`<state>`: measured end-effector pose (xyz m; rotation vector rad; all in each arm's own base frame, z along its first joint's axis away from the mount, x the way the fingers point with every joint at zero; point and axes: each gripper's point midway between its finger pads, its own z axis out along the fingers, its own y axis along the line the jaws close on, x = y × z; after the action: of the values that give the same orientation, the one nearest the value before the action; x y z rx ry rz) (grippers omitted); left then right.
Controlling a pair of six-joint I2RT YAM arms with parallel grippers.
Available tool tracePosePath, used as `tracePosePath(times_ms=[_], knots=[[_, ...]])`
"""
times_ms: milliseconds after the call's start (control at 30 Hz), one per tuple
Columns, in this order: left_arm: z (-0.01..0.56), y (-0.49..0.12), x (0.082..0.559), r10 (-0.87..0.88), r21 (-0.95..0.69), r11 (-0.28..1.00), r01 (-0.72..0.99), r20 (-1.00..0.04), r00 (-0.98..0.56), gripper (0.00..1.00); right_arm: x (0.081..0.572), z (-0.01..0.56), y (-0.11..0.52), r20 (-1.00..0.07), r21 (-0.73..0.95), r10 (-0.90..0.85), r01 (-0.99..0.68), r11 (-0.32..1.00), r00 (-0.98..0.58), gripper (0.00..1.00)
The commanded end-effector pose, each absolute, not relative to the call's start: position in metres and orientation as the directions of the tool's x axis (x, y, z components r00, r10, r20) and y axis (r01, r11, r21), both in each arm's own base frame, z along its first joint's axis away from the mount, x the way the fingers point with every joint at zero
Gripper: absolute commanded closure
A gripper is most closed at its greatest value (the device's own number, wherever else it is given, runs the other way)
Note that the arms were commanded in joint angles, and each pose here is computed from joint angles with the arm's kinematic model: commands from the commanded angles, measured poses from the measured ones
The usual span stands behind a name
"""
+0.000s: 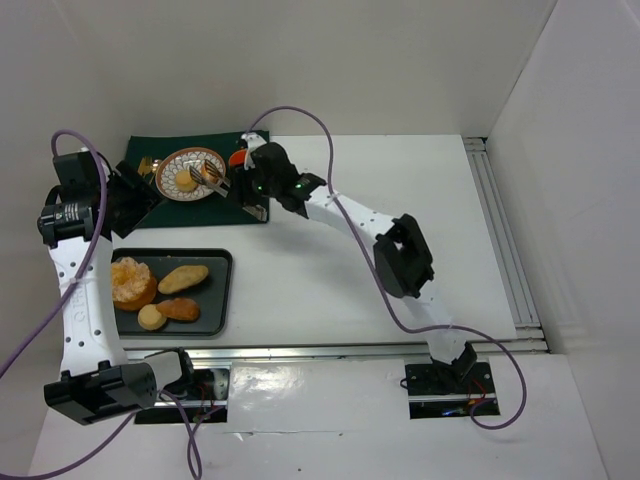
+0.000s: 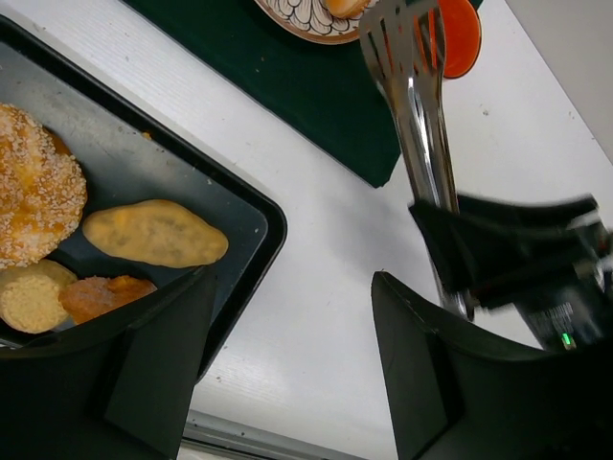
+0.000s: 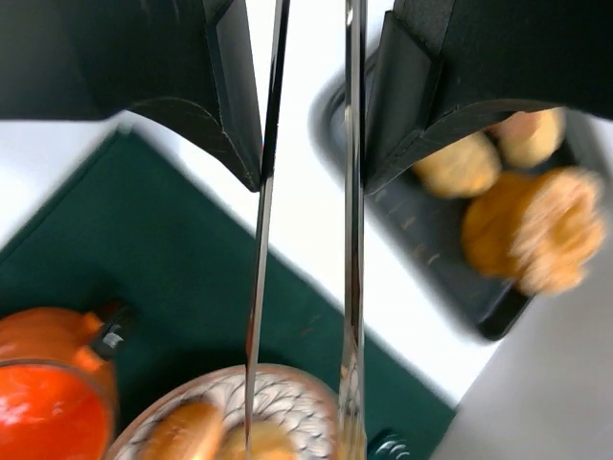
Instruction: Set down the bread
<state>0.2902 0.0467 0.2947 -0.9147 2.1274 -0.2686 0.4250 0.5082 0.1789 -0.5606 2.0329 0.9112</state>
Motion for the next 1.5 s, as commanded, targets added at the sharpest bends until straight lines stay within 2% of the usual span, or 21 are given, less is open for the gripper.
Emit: tracePosePath(times_ms=[0, 33, 67, 100, 167, 200, 267, 367, 467, 667, 900, 1333, 1367, 1467], knots=[[0.319, 0.048, 0.289, -0.673, -0.480, 0.729, -0.487, -0.633, -0.384, 0.22, 0.365, 0.282, 0.506, -0.888, 0.394, -0.010, -0.772, 0.498, -0.459, 0.51], [0.323, 0.047, 0.288, -0.672, -0.481, 0.730, -0.485, -0.635, -0.381, 0.22, 0.350, 0.282, 0.502, -0.885, 0.400, -0.024, -0.784, 0.475, -0.466, 0.51], [0.329, 0.048, 0.288, -0.669, -0.485, 0.732, -0.478, -0.644, -0.372, 0.22, 0.331, 0.254, 0.494, -0.854, 0.432, -0.073, -0.781, 0.451, -0.515, 0.51], [0.332, 0.047, 0.286, -0.667, -0.487, 0.734, -0.473, -0.650, -0.365, 0.22, 0.314, 0.283, 0.481, -0.865, 0.438, -0.045, -0.796, 0.417, -0.500, 0.51], [0.341, 0.050, 0.282, -0.660, -0.481, 0.735, -0.479, -0.670, -0.339, 0.22, 0.283, 0.261, 0.466, -0.836, 0.469, -0.098, -0.795, 0.386, -0.541, 0.51], [0.341, 0.052, 0.282, -0.659, -0.476, 0.733, -0.485, -0.673, -0.335, 0.22, 0.265, 0.275, 0.460, -0.840, 0.469, -0.102, -0.807, 0.358, -0.533, 0.51], [0.343, 0.053, 0.280, -0.658, -0.472, 0.732, -0.491, -0.676, -0.331, 0.22, 0.231, 0.258, 0.458, -0.821, 0.465, -0.193, -0.825, 0.321, -0.537, 0.51], [0.343, 0.053, 0.280, -0.652, -0.466, 0.738, -0.488, -0.680, -0.336, 0.32, 0.171, 0.221, 0.454, -0.768, 0.473, -0.368, -0.851, 0.227, -0.525, 0.50], [0.343, 0.055, 0.279, -0.651, -0.461, 0.737, -0.495, -0.683, -0.332, 0.32, 0.131, 0.192, 0.458, -0.731, 0.469, -0.470, -0.864, 0.180, -0.495, 0.50], [0.339, 0.058, 0.274, -0.655, -0.452, 0.728, -0.516, -0.682, -0.327, 0.30, 0.116, 0.158, 0.465, -0.679, 0.473, -0.539, -0.858, 0.199, -0.499, 0.50], [0.337, 0.062, 0.271, -0.646, -0.431, 0.730, -0.530, -0.688, -0.330, 0.29, 0.127, 0.135, 0.474, -0.666, 0.435, -0.559, -0.866, 0.248, -0.495, 0.45], [0.324, 0.057, 0.277, -0.663, -0.446, 0.725, -0.525, -0.658, -0.358, 0.29, 0.149, 0.107, 0.501, -0.641, 0.398, -0.582, -0.865, 0.305, -0.500, 0.42], [0.326, 0.058, 0.279, -0.661, -0.448, 0.727, -0.520, -0.663, -0.351, 0.29, 0.146, 0.112, 0.505, -0.650, 0.397, -0.580, -0.870, 0.293, -0.492, 0.49], [0.322, 0.054, 0.279, -0.672, -0.462, 0.722, -0.515, -0.646, -0.362, 0.29, 0.149, 0.117, 0.503, -0.647, 0.383, -0.581, -0.869, 0.313, -0.494, 0.60]])
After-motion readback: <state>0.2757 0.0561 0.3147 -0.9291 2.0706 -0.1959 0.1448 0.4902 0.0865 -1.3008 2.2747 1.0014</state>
